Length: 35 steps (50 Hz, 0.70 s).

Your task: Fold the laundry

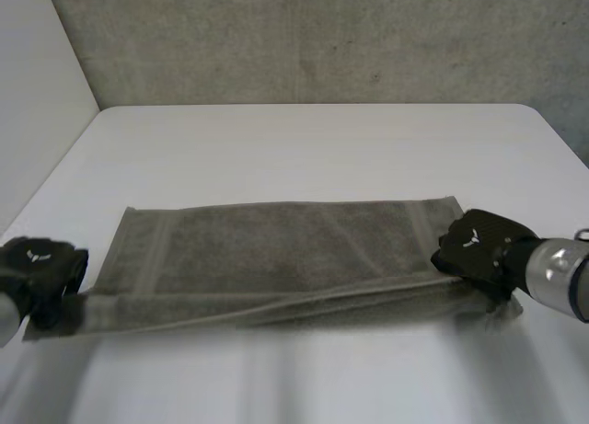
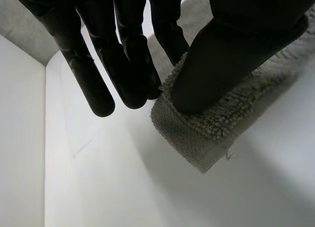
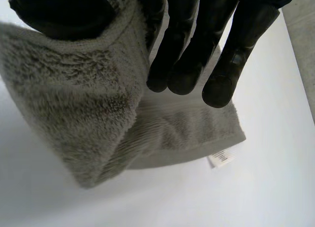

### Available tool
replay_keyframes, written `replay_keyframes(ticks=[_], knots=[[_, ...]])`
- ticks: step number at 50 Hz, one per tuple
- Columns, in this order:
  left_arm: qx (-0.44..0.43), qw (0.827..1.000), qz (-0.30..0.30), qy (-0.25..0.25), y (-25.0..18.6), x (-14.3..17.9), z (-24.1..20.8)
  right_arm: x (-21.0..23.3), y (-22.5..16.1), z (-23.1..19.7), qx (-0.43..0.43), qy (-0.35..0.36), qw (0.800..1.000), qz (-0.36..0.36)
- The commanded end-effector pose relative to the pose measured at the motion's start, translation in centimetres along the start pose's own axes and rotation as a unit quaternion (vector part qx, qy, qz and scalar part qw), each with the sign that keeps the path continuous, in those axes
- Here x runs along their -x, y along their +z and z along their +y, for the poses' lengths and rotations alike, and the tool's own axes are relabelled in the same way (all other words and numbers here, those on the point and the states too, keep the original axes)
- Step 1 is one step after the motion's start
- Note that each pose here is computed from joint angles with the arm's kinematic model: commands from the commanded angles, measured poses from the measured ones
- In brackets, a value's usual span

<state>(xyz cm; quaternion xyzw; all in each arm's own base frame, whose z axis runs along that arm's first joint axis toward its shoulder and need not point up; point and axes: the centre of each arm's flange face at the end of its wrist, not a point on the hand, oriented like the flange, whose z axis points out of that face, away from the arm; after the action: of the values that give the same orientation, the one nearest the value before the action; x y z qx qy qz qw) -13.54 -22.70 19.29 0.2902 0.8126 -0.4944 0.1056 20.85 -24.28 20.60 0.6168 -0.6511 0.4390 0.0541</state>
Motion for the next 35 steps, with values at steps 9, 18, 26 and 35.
replay_keyframes(ticks=[9,18,26,35], knots=[[0.000,0.999,-0.011,-0.036,10.3,0.6,-2.8,-3.0,6.1,1.2,-0.007,-0.025,0.997,0.067],[-0.031,0.997,-0.046,-0.045,17.0,0.7,-5.0,-5.2,10.6,1.4,-0.051,-0.059,0.987,0.141],[-0.050,0.996,-0.041,-0.058,19.3,-0.3,-5.4,-5.5,13.5,2.2,-0.064,-0.068,0.982,0.166],[-0.075,0.995,-0.043,-0.058,20.6,-1.5,-5.1,-5.7,15.6,3.0,-0.071,-0.075,0.976,0.191]])
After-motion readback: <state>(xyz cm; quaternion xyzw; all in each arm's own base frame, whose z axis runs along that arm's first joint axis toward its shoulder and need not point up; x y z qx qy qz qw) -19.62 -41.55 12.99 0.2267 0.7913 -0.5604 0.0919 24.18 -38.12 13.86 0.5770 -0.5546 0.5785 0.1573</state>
